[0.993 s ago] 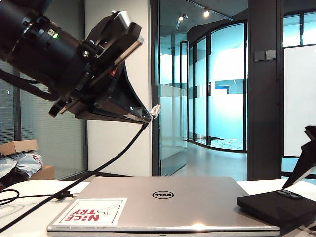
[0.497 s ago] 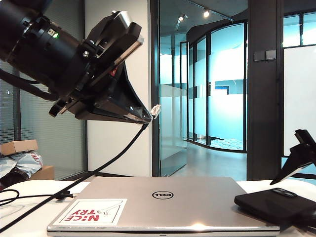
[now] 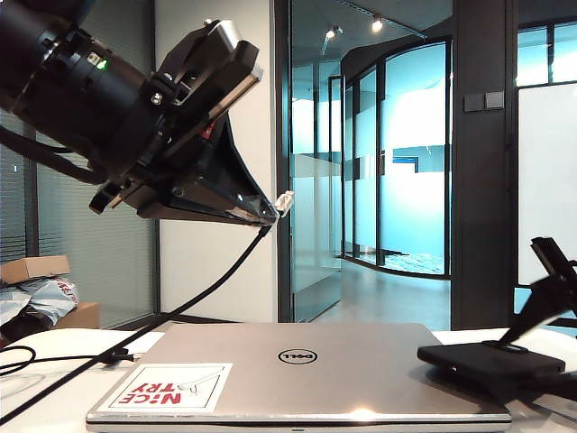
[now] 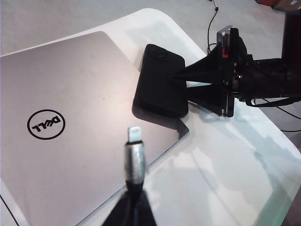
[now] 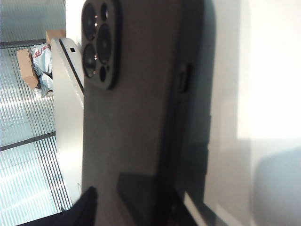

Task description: Pick up the charging cable and the phone, plug the charging cable into the charging port on the phone, and finally place them back on the table.

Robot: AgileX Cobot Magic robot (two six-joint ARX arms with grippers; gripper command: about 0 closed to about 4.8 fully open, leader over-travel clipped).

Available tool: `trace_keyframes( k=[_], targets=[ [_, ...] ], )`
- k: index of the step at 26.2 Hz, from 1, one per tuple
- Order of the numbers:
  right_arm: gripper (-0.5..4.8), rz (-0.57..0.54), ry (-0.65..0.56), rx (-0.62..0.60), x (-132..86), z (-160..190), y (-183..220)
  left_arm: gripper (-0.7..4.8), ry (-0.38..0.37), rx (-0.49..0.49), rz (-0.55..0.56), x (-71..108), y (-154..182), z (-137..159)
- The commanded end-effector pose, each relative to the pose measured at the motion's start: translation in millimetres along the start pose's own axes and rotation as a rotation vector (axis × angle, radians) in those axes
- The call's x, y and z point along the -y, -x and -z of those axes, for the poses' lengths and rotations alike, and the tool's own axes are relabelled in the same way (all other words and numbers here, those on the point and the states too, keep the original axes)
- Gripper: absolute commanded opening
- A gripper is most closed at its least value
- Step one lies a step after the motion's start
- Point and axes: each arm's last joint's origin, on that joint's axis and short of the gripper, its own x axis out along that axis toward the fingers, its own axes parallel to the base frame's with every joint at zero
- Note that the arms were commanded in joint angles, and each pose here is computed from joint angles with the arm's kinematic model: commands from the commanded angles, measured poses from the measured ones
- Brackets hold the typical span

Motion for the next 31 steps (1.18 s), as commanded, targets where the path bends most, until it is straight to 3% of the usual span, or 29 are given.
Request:
trace_keyframes(
  k=[1,5,8,11,14,20,25,31],
  targets=[
    [1.96,0.065,-0.028,-0.006,8.3,3.1,0.3,-0.07,-0.004,0.019,0.009,0.9,0.4,-2.5],
    [1.95,0.065,-0.028,-0.005,8.2,3.1,0.3,-0.07,-0.004,0.019,0.009,0.9,0.4,-2.5],
    [0.97,0.065,-0.027,-0.006,8.3,3.1,0.3,-0.07,-0.004,0.019,0.009,0.9,0.4,-2.5],
    [0.68,0.064,-0.026,-0.006,8.1,3.1,0.2,-0.07,-0.004,0.019,0.009,0.9,0.4,-2.5],
    [-0.02,0.061,-0.018,-0.005,7.8,2.9,0.2,-0.07,-0.003,0.019,0.009,0.9,0.4,-2.5],
    [-0.06,0.005,0.049,0.019,0.1,0.3,1.3,-0.07,-0.003,0.016,0.008,0.8,0.4,-2.2],
    [-0.06,-0.029,0.179,0.05,-22.6,-0.9,15.5,-0.07,-0.003,0.015,0.008,0.8,0.4,-2.1],
    [-0.06,0.026,0.315,0.073,-53.9,1.1,46.1,-0.07,-0.003,0.015,0.008,0.8,0.4,-2.1]
  ],
)
